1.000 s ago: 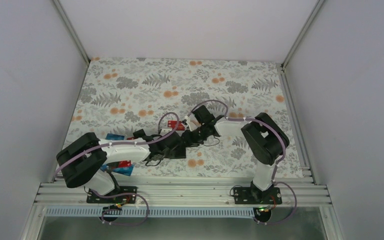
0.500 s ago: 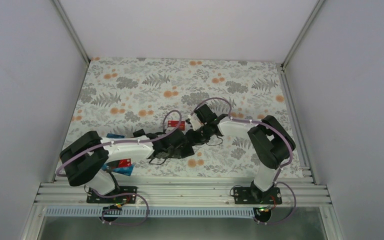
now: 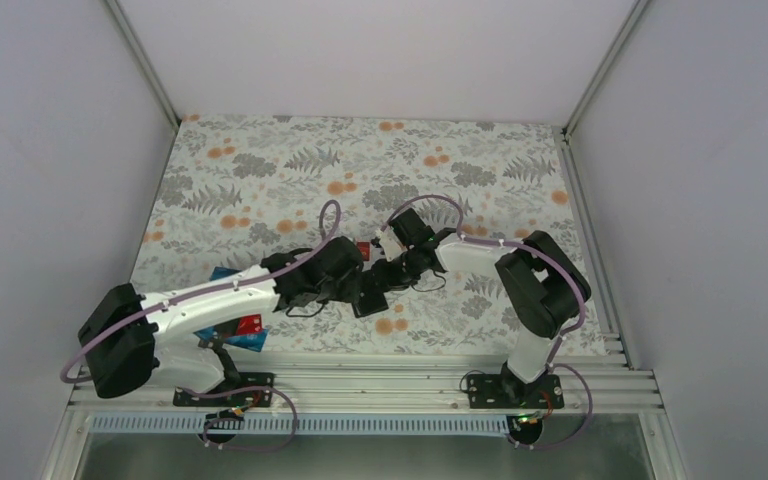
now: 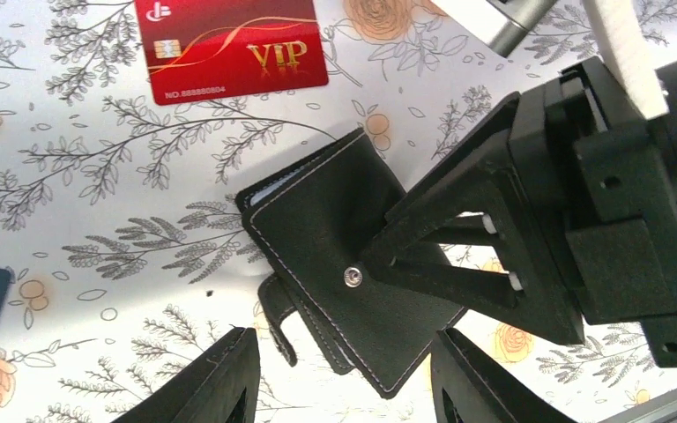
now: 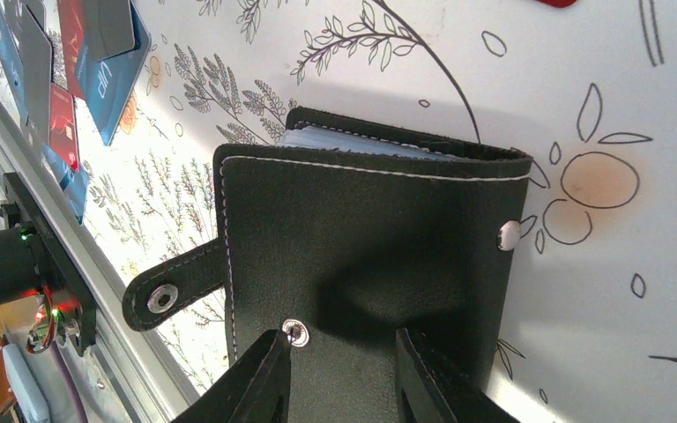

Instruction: Put the credit cards into the card holder

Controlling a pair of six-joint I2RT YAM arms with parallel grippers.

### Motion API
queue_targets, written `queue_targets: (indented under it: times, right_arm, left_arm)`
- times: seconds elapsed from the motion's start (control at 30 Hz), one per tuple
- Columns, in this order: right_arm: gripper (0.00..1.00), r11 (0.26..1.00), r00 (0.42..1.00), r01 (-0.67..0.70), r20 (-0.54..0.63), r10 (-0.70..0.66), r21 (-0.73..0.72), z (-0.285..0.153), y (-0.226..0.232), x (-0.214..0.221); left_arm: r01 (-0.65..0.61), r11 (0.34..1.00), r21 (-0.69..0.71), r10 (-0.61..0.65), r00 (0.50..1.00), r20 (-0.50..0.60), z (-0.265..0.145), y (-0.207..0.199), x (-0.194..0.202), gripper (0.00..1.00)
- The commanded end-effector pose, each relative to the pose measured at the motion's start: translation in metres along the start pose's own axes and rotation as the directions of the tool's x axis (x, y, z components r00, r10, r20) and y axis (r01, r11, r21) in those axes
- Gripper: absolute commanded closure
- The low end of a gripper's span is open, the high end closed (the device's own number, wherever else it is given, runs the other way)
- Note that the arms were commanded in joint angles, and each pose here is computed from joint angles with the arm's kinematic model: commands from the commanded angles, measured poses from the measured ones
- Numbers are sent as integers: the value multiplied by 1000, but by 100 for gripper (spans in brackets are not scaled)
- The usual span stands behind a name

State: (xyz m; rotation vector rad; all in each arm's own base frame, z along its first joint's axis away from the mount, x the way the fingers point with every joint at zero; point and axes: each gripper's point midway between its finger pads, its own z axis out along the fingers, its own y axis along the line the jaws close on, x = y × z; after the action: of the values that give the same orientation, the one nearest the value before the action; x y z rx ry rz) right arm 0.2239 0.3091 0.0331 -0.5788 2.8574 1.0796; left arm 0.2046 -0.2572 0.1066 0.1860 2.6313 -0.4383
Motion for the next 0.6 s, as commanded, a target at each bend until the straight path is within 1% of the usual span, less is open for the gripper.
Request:
queue_targets:
  times: [0.0,0.13,0.27,0.33,0.57]
  right_arm:
    - [67,996,999,-36,-27,38,83,11,-27,13]
    - [67,996,999,-37,-26,39,83,11,-26,12]
    - [67,996,999,-38,-28,40,82,11,-27,14]
    - [67,996,999,-38,-29,40,78,12,-27,15]
    - [67,996,999,-36,-32,39,77,12,-28,17]
  left_arm:
    - [-4,1000,-31,3,999,-34,-4,7,2,51]
    - [36,996,-77,-43,996,-82,8,12,10,55]
    - [70,995,-70,-78,990,-117,20,5,16,60]
    - [81,993,-83,-91,988,-126,24,6,19,61]
    - [103,984,-149,-122,984,-129,28,16,22,74]
